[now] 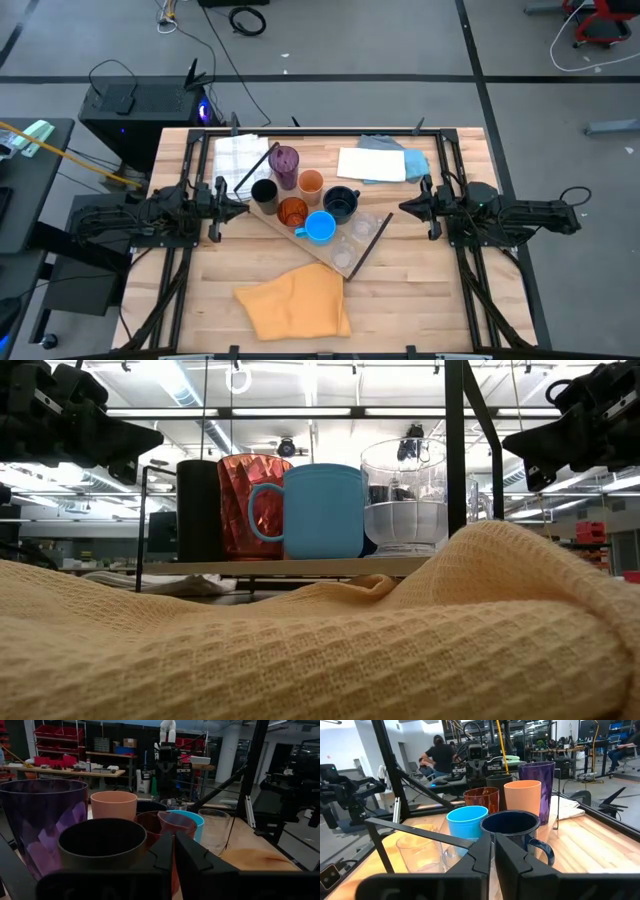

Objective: Stack small to large cups/mugs on shelf
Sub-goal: Return to Home Position

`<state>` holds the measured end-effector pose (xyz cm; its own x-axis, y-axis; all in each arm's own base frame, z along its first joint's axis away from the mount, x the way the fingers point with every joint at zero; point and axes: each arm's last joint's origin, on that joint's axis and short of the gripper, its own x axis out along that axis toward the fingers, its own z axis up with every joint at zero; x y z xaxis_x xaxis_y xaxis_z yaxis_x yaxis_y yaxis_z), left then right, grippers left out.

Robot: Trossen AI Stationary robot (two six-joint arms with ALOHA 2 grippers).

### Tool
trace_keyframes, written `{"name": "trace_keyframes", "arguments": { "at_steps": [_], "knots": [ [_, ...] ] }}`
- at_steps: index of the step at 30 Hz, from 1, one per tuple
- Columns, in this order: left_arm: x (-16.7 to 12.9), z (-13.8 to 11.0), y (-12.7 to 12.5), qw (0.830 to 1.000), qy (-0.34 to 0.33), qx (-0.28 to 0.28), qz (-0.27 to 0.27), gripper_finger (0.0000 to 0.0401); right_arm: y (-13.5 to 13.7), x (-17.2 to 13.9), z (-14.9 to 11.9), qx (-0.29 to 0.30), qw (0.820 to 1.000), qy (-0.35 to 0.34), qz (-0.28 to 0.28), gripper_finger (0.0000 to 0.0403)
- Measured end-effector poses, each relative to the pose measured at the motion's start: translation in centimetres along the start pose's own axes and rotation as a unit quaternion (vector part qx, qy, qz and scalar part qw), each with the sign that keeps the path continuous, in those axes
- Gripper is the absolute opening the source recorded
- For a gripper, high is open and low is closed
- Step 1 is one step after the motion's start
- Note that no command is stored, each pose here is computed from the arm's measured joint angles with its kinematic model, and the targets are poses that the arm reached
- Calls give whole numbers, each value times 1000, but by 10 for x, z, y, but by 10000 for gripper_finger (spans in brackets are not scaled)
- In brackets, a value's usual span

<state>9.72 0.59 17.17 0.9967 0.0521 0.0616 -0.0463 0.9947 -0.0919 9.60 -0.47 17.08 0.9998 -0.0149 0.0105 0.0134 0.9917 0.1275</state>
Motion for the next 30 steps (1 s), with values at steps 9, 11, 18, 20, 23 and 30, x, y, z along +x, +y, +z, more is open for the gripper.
{"name": "trace_keyframes", "arguments": {
  "at_steps": [9,11,18,20,23,30],
  "knots": [
    [0,0,0,1000,0,0,0,33,0,0,0,0,1000,0,0,28],
    [0,0,0,1000,0,0,0,35,0,0,0,0,1000,0,0,28],
    [0,0,0,1000,0,0,0,28,0,0,0,0,1000,0,0,29],
    [0,0,0,1000,0,0,0,25,0,0,0,0,1000,0,0,29],
    [0,0,0,1000,0,0,0,24,0,0,0,0,1000,0,0,29],
    [0,0,0,1000,0,0,0,36,0,0,0,0,1000,0,0,29]
  ]
}}
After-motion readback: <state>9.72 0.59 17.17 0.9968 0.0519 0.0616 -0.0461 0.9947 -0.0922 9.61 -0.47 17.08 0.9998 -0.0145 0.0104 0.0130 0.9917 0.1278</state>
